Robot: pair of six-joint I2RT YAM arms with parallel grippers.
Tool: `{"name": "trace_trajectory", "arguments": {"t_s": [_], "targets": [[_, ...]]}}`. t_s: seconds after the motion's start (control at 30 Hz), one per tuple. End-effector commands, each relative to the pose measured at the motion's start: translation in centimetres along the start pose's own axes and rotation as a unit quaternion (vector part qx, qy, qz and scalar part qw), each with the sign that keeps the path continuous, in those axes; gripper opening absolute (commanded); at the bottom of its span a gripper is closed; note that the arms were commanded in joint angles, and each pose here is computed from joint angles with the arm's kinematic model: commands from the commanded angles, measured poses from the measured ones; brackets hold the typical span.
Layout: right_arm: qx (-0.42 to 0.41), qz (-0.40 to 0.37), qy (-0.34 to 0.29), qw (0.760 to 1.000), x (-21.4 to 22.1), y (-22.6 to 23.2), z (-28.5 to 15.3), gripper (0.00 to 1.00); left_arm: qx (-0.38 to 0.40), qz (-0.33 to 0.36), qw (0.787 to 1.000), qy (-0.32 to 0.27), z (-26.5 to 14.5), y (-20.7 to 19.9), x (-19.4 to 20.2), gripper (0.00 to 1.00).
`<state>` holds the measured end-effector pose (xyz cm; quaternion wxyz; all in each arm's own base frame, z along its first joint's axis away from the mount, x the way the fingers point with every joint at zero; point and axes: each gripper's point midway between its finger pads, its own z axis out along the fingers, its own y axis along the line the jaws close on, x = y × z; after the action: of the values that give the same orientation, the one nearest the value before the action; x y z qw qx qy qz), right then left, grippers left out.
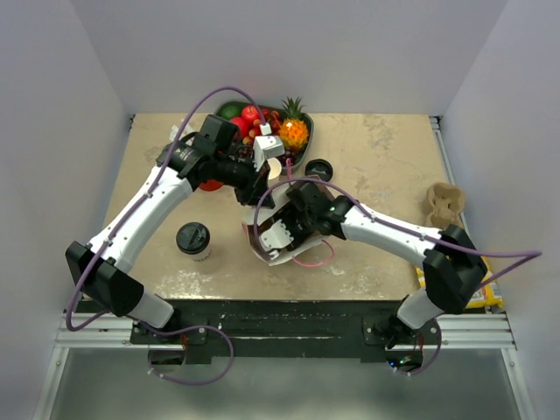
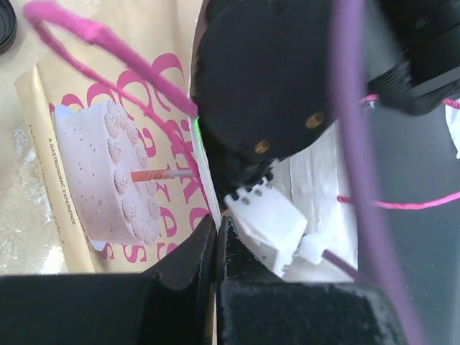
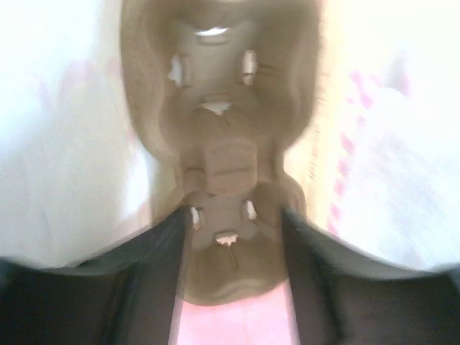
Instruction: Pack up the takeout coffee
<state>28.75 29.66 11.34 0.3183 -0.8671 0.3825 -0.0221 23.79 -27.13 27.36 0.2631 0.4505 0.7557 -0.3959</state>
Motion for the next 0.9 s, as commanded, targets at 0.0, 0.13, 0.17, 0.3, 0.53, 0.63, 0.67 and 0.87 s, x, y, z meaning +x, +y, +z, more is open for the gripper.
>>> {"name": "trace_trajectory", "arguments": {"t_s": [0.0, 0.13, 0.17, 0.3, 0.53, 0.63, 0.67, 0.87], "targets": [[0.039, 0.027, -0.040, 0.998, -2.0, -1.6, -5.0, 0.65, 0.017, 0.025, 0.999, -0.029, -0.9, -1.6, -2.0, 0.00], [0.059, 0.036, -0.063, 0.996, -3.7, -1.4, -7.4, 0.83, 0.007, 0.023, 0.999, -0.039, -1.0, -1.4, -2.6, 0.00], [0.059, 0.037, -0.065, 0.995, -3.9, -1.2, -7.7, 0.87, 0.007, 0.025, 0.999, -0.042, -1.0, -1.4, -2.8, 0.00], [0.070, 0.059, -0.073, 0.993, -5.2, -1.3, -9.9, 0.99, -0.004, 0.042, 0.998, -0.045, -1.0, -1.1, -2.9, 0.00], [0.133, 0.116, -0.112, 0.978, -6.6, -2.2, -14.4, 0.99, -0.021, 0.085, 0.996, -0.021, -0.2, -1.6, -1.6, 0.00], [0.165, 0.136, -0.135, 0.967, -7.6, -2.2, -14.0, 0.99, -0.049, 0.075, 0.996, -0.025, 0.2, -0.4, -1.3, 0.00], [0.164, 0.133, -0.140, 0.967, -8.6, -2.0, -13.6, 0.99, -0.051, 0.061, 0.996, -0.028, 0.5, -0.2, -1.4, 0.00], [0.138, 0.107, -0.127, 0.976, -10.1, -1.7, -12.7, 0.98, -0.020, 0.034, 0.999, -0.004, 1.9, 0.0, -0.9, 0.00]]}}
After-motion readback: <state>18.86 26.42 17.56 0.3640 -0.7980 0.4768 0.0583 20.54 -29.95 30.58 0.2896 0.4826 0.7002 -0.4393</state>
